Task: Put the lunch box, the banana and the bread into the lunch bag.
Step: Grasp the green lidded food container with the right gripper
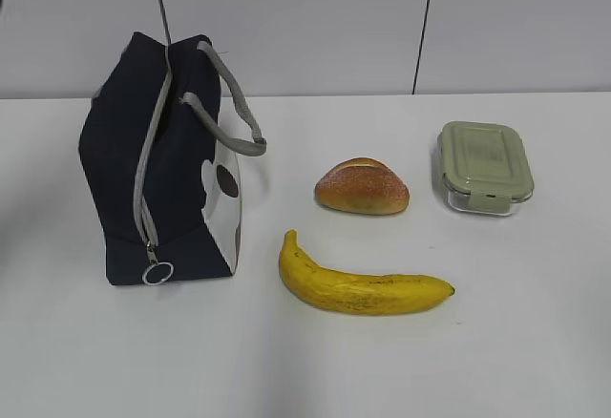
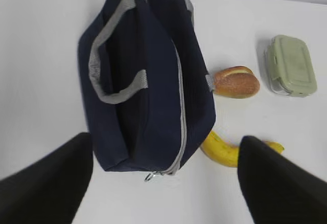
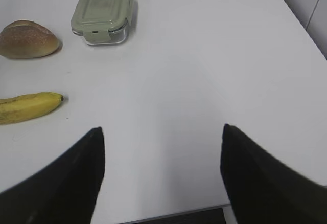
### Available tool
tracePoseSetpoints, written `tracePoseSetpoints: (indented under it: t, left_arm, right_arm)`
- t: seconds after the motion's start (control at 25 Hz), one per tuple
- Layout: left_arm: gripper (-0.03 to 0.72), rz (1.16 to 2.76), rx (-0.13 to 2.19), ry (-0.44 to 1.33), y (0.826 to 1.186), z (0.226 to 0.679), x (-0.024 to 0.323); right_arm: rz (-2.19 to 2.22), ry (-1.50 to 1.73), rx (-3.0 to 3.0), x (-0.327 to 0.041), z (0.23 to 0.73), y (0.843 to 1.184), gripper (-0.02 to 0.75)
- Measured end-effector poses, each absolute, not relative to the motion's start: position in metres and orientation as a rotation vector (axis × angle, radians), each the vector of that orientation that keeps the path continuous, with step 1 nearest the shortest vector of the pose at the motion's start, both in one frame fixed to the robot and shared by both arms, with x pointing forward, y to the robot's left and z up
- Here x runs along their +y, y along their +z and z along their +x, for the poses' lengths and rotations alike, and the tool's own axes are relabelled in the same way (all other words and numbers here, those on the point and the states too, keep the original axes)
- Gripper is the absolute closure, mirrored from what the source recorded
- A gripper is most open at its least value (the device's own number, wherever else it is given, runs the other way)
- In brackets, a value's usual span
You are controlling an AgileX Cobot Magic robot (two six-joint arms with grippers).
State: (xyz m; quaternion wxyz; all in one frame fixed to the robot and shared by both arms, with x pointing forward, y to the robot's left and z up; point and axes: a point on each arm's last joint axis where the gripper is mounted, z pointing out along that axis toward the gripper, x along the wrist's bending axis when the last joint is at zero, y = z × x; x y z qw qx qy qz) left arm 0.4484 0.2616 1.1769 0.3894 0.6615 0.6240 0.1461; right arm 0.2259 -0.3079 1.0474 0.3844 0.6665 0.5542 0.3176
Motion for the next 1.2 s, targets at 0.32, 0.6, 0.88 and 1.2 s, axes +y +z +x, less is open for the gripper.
tracePoseSetpoints:
  t: [0.32, 0.6, 0.88, 1.2]
  left_arm:
    - [0.166, 1.785, 1.645, 0.224, 1.142, 0.531, 0.253]
    - [0.19, 1.862, 1.616, 0.17, 1.118, 0.579, 0.247]
    - [0.21, 1.881, 1.634, 0.134, 1.093, 0.602, 0.245]
    - [0.24, 1.866, 1.586, 0.045, 1.081, 0.611, 0.238]
  right_arm:
    - [1.699, 0.809, 1.412, -0.308, 0.226, 1.047, 0.214]
    - [1.699, 0.809, 1.412, -0.308, 0.226, 1.047, 0.214]
    - [1.699, 0.809, 1.412, -0.308, 0.226, 1.047, 0.214]
    - [1.699, 0.809, 1.412, -0.308, 0.226, 1.047, 0.214]
